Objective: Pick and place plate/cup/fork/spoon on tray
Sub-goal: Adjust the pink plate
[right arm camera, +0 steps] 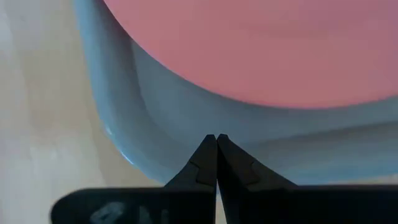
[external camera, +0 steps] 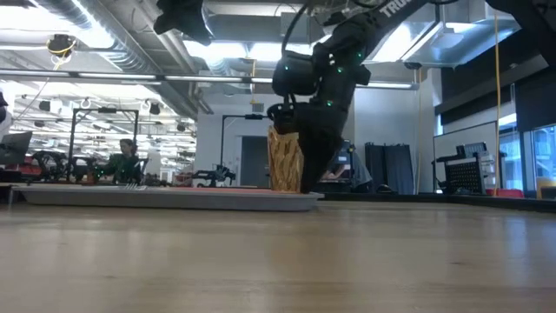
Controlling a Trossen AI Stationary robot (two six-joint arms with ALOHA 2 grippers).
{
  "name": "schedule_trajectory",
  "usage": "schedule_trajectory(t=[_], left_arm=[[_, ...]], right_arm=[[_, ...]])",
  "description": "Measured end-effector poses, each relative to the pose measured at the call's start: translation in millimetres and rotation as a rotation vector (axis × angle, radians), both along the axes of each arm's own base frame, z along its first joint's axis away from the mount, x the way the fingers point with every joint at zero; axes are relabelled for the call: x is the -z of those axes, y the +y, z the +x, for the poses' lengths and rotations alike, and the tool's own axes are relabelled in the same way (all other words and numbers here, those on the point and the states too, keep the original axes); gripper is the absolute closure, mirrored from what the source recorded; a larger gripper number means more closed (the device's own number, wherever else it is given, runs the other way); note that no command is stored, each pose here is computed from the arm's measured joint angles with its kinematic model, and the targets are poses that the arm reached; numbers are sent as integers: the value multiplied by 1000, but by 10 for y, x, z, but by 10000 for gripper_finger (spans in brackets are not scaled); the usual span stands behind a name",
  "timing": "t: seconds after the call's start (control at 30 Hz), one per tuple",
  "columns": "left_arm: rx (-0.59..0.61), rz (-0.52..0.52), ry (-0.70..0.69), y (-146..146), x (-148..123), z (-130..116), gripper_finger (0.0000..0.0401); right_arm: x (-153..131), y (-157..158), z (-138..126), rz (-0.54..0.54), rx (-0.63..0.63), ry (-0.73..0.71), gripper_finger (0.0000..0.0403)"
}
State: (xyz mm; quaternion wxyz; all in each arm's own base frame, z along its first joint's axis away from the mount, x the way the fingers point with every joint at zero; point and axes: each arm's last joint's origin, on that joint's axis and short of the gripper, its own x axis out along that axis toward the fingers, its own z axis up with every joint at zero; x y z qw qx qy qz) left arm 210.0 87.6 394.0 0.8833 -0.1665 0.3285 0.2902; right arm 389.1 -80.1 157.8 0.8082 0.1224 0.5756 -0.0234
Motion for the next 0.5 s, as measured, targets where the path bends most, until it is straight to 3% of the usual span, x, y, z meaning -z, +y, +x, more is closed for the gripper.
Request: schedule_trajectory(t=[0.5], left_arm=[[-36, 1, -5, 7, -2, -3, 401]], right_arm=[[1, -185, 12, -15, 12, -74, 398]])
